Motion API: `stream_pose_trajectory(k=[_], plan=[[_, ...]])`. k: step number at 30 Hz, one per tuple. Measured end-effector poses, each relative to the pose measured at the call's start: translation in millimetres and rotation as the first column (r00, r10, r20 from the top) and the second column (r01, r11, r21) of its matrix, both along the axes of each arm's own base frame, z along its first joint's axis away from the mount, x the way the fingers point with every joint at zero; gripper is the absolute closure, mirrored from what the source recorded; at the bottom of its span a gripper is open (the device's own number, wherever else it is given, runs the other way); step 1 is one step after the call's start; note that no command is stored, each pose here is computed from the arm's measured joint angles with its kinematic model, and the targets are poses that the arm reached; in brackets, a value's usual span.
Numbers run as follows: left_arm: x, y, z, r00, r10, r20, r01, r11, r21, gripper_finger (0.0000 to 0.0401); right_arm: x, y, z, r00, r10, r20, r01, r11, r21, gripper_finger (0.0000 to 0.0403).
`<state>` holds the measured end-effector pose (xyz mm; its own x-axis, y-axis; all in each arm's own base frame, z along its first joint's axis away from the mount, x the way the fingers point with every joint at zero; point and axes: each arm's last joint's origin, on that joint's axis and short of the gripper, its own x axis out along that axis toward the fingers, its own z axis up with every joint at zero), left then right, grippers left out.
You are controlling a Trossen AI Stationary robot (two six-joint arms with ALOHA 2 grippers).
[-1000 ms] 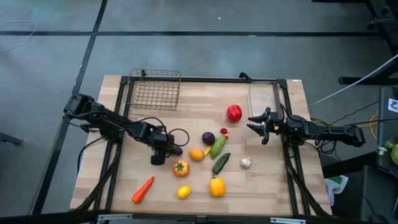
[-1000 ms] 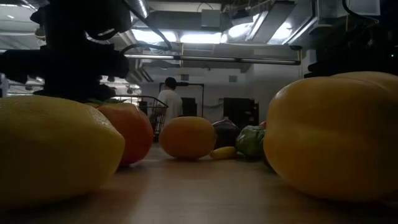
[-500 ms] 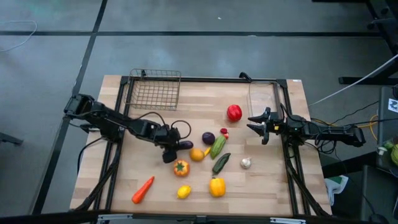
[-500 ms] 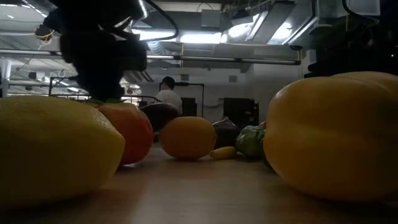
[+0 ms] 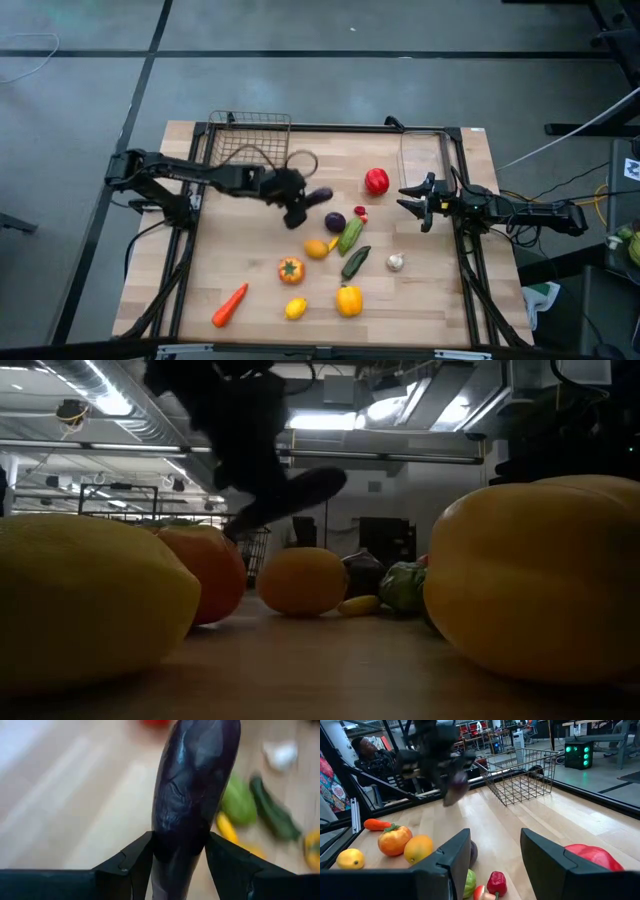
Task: Sort produce into baskets
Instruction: Put the violet eggplant into the silver wire basket
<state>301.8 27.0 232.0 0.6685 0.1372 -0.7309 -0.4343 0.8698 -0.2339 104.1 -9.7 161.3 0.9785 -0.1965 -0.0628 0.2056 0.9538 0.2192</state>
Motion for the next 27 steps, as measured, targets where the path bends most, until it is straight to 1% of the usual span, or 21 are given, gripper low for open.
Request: stream_pose_trajectory(k=[4,8,11,15,17,21,25,27], plan=[[7,28,27,0.993,0.085,0.084,-0.086,0.996,0.007,0.0229,0,0,0,1.000,0.000,0.000,0.000,1.000,0.000,0.0230],[6,59,50,0.972,0.181,0.150,-0.185,0.983,0.013,0.0229,0,0,0,1.000,0.000,0.000,0.000,1.000,0.000,0.0230],[1,84,60,0.950,0.254,0.180,-0.261,0.965,0.015,0.0229,0,0,0,1.000,0.000,0.000,0.000,1.000,0.000,0.0230],[-12,115,64,0.915,0.355,0.190,-0.363,0.932,0.010,0.0229,0,0,0,1.000,0.000,0.000,0.000,1.000,0.000,0.0230],[-20,129,63,0.898,0.401,0.182,-0.409,0.913,0.008,0.0229,0,0,0,1.000,0.000,0.000,0.000,1.000,0.000,0.0230],[-37,150,59,0.858,0.498,0.126,-0.500,0.866,-0.016,0.0229,0,0,0,1.000,0.000,0.000,0.000,1.000,0.000,0.0230],[-54,163,52,0.813,0.581,0.042,-0.579,0.814,-0.050,0.0229,0,0,0,1.000,0.000,0.000,0.000,1.000,0.000,0.0230],[-60,167,50,0.796,0.606,0.004,-0.604,0.795,-0.059,0.0229,0,0,0,1.000,0.000,0.000,0.000,1.000,0.000,0.0230]])
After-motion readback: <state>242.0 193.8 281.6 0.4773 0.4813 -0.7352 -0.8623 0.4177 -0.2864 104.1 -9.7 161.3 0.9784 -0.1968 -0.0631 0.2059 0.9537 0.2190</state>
